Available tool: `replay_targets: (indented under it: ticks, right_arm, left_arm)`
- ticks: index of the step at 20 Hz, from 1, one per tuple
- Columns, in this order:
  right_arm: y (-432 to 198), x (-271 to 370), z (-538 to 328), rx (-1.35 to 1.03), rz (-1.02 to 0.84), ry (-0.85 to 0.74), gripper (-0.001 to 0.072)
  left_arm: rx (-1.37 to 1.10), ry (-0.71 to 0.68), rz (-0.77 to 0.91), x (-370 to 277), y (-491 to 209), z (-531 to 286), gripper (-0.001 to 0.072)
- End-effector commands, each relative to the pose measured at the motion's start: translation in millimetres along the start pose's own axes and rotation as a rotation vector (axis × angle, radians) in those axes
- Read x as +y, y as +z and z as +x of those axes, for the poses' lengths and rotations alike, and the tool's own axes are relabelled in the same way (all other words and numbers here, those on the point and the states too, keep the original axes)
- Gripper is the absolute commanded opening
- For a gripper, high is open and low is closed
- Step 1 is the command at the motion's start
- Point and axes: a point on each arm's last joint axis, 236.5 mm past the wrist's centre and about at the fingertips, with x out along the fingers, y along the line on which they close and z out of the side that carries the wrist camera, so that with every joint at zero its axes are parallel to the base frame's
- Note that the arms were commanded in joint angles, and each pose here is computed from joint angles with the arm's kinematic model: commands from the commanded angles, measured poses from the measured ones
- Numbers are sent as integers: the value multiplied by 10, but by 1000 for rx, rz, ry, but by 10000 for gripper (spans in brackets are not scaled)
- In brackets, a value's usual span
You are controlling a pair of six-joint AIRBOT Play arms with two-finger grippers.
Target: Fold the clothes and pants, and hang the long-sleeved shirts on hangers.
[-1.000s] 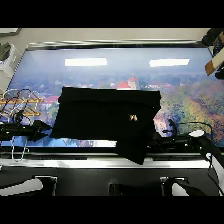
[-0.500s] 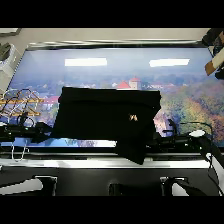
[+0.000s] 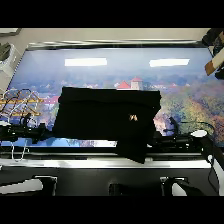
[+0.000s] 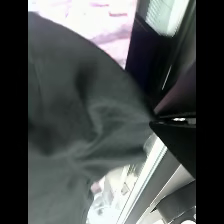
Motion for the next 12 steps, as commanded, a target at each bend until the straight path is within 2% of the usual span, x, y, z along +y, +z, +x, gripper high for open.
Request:
replay_targets:
  ticks: [1, 4, 7, 9, 12]
  right_arm:
    - [-132, 228, -183, -29, -38, 8, 28]
    - [-457, 650, -485, -76, -111, 41, 27]
    - [-738, 1132, -959, -257, -200, 31, 26]
    - [-870, 1217, -1236, -370, -204, -39, 26]
    - [-781, 1099, -1330, -396, -200, -121, 26]
  left_arm:
    - [-12, -9, 1, -146, -62, -140, 11]
    - [-125, 22, 13, -334, -51, -445, 12]
    - [-200, 23, 41, -535, -115, -672, 11]
    - [-204, 18, 50, -620, -192, -724, 11]
    - [-219, 9, 115, -834, -193, -725, 11]
